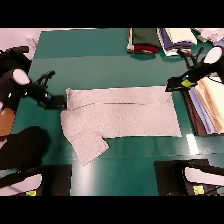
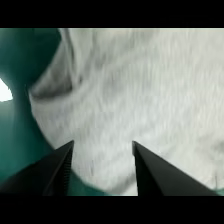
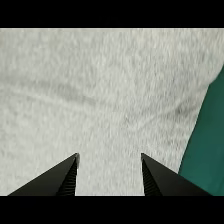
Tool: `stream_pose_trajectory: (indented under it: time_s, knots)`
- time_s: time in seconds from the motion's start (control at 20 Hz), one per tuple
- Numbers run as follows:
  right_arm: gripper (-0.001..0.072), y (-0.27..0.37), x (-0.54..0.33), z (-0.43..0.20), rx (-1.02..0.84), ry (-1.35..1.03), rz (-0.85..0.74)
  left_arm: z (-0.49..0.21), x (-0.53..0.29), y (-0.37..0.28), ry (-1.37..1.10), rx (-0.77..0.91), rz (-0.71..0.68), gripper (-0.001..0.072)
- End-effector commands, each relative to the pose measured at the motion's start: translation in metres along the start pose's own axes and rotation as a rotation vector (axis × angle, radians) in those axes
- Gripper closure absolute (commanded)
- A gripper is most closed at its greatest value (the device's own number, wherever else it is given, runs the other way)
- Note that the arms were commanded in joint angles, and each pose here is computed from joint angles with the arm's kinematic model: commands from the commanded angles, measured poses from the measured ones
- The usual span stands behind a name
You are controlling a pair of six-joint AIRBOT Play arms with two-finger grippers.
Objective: Fold the shirts.
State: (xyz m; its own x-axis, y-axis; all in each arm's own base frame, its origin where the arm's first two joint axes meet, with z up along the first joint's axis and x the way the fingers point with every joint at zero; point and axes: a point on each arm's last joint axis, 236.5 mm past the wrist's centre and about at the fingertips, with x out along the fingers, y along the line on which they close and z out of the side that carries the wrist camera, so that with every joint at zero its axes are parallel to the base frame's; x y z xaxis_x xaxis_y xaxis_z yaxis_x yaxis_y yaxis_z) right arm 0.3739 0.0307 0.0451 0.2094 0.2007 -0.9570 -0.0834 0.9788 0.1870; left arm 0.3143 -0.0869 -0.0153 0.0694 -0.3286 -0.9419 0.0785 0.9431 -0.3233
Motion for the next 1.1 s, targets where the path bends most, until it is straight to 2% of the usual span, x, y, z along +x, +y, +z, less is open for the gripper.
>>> stream_pose_trajectory:
  time_s: [0.0,0.25,0.45,0.6,0.65,0.7,0.75,0.8,0.9,1.05]
  knots:
    - [0.0262,0.008,-0.026,-0.022,-0.017,-0.06,-0.005,-0.081,0.013,0.001,0.029,-0.067,-0.007,0.0276]
    - [0.0262,0.019,-0.036,-0.035,-0.015,-0.112,0.023,-0.148,0.059,-0.022,0.073,-0.208,-0.168,0.0276]
    - [0.0262,0.031,-0.046,-0.031,-0.014,-0.154,0.063,-0.137,0.071,-0.039,-0.006,-0.25,-0.275,0.0276]
    - [0.0262,0.031,-0.045,-0.033,-0.013,-0.147,0.065,-0.134,0.077,-0.037,-0.037,-0.278,-0.28,0.0278]
    - [0.0262,0.033,-0.046,-0.032,-0.011,-0.149,0.073,-0.131,0.077,-0.039,-0.049,-0.279,-0.293,0.034]
    - [0.0262,0.037,-0.046,-0.032,-0.008,-0.149,0.09,-0.125,0.076,-0.042,-0.075,-0.265,-0.307,0.0522]
    - [0.0262,0.037,-0.046,-0.034,-0.009,-0.141,0.089,-0.12,0.074,-0.043,-0.099,-0.247,-0.314,0.0661]
    - [0.0262,0.035,-0.044,-0.042,-0.012,-0.107,0.083,-0.118,0.071,-0.045,-0.1,-0.232,-0.318,0.0686]
    - [0.0262,0.018,-0.038,-0.068,0.022,-0.012,0.054,-0.119,0.06,-0.049,-0.069,-0.158,-0.308,0.0687]
    - [0.0262,-0.03,-0.012,-0.128,0.224,0.112,0.031,-0.114,0.043,-0.049,-0.054,-0.078,-0.278,0.0687]
